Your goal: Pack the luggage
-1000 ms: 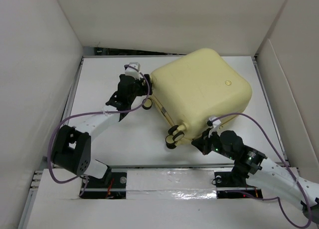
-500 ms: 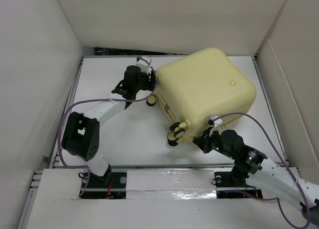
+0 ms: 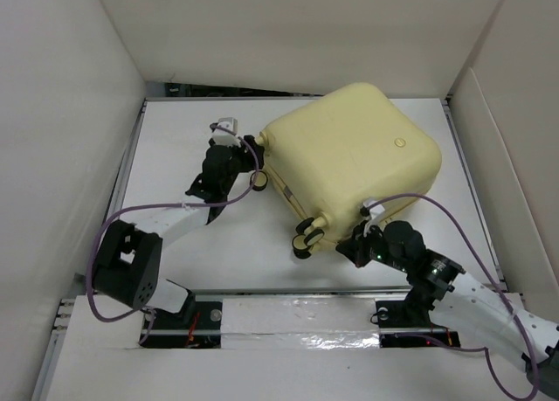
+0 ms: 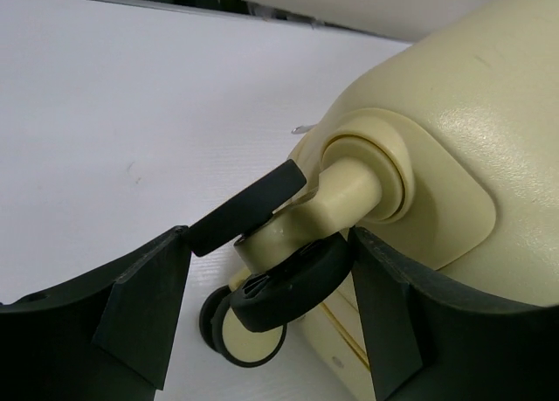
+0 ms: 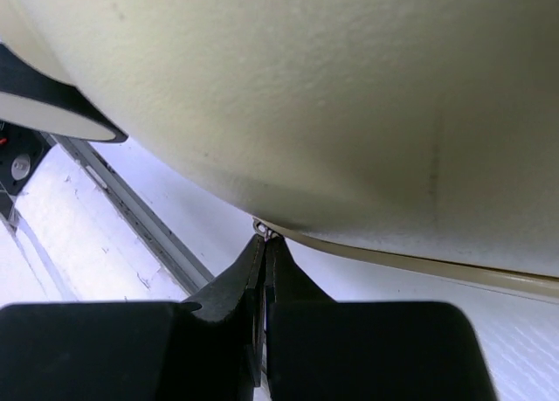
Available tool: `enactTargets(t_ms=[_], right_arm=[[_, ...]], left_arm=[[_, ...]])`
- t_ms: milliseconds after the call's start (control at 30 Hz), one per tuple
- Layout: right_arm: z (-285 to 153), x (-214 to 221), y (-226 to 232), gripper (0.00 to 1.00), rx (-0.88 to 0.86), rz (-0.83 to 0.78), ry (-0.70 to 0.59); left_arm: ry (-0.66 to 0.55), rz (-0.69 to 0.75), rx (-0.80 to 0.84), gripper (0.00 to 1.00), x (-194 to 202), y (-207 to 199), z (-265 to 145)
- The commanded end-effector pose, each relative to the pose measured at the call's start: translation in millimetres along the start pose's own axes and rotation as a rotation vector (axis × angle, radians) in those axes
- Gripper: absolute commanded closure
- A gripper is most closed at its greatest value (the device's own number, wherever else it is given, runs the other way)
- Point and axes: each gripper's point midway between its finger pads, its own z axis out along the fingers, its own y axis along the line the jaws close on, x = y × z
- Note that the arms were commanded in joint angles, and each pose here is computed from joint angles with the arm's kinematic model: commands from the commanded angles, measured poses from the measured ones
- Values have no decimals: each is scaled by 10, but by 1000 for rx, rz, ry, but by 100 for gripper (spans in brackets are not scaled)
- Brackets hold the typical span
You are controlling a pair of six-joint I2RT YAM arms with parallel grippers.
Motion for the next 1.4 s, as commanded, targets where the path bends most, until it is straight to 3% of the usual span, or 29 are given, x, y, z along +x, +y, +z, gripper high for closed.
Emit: enactTargets(t_ms=[0,67,167,267,400,567,667,733,800,833,933,1133,1200,1367], right_arm=[[-70,-1062,210,100,-64,-55,-325],[-59,-1233,150,100,-66,-65,-342],[-98,-1542,50,100,-68,-70,-403],[11,-1641,-64,100,-76,-73,-382],[136,-1739,-322,100,-48,-59,-360],[379,-1419,-156,100,-106,0,-321],[433,-1040,-85,100,-92,28,-285],[419,-967,-193,100,-43,64,-301],[363,-958,-280,100,-2,68,-315],[344,-932,-340,100,24,73,-303],[275,-983,-407,100,62,61,-307],[277,-986,-407,100,53,55,-299],[280,-978,-397,100,47,53,-293],[255,-987,-404,100,47,50,-299]], left_arm=[[19,-64,-76,100,298,172,-274],[41,-72,-94,100,492,248,-427],[1,-129,-66,100,453,240,-666],[5,-164,-16,100,601,246,-952],[45,-211,138,100,756,-5,-1216],[65,-168,120,100,876,-56,-1296],[55,-158,220,100,728,-267,-1329],[71,-185,369,100,625,-572,-1396],[63,-209,503,79,526,-813,-1482],[65,-218,538,49,515,-874,-1503],[53,-228,671,20,370,-1124,-1623],[81,-73,735,12,366,-1782,-1680],[50,-48,703,11,247,-1894,-1627],[154,14,698,13,427,-2044,-1450]])
